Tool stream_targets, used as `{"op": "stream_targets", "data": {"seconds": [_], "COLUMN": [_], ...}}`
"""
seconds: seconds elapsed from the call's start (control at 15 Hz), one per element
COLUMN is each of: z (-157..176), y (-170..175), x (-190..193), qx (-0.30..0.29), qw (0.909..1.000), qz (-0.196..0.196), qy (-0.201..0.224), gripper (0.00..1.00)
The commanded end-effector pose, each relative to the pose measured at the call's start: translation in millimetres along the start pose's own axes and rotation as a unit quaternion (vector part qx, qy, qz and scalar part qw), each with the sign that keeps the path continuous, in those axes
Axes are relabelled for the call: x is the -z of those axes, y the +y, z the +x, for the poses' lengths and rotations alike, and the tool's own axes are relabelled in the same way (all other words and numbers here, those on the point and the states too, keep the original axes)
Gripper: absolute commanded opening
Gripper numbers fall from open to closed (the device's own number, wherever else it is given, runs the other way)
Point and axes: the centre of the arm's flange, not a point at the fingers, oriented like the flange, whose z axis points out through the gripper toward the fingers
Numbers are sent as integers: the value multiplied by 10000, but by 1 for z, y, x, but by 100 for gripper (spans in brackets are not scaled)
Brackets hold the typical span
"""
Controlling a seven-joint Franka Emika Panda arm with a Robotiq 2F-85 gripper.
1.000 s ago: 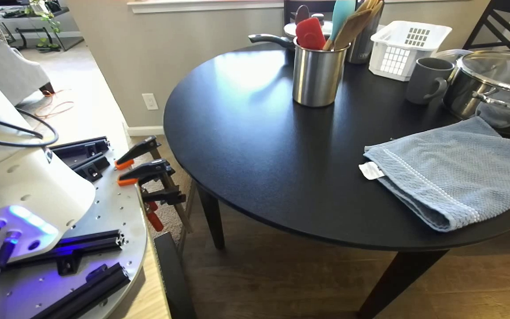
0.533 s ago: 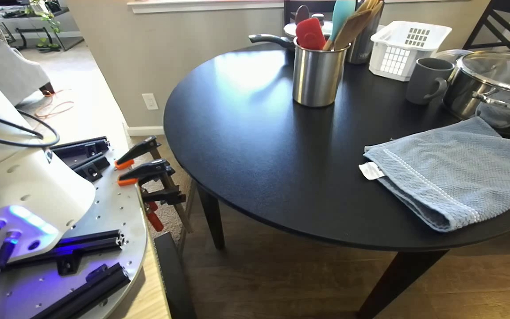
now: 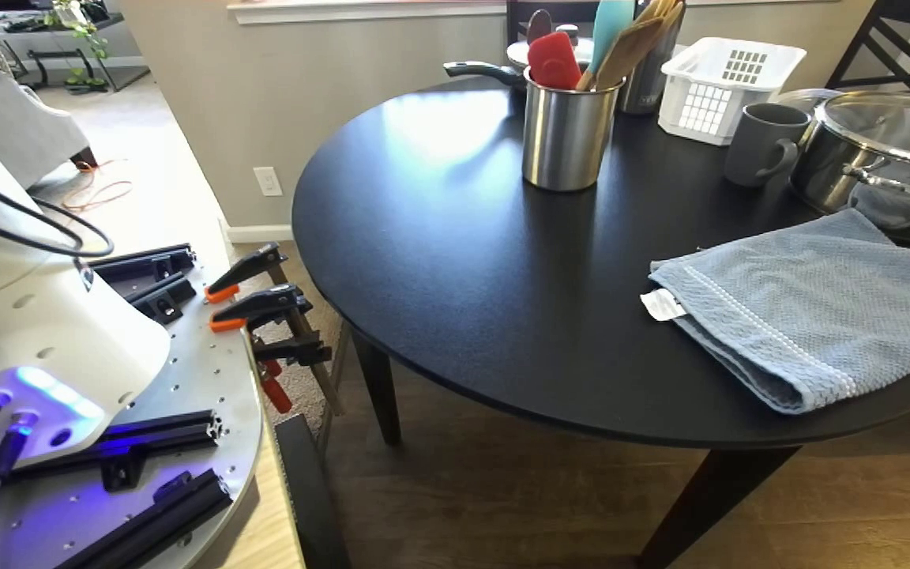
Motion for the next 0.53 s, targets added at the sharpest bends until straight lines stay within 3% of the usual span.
{"op": "stream_targets", "data": {"seconds": [0.0, 0.27, 0.47], "z": [48, 124, 154], "y": [-71, -106, -105], "x": [45, 65, 44], "qx": [-370, -1058, -1202], "qw": [9982, 9862, 9732], "qz": [95, 211, 195], "qy": [-468, -1254, -1949], "gripper": [3, 3, 3]}}
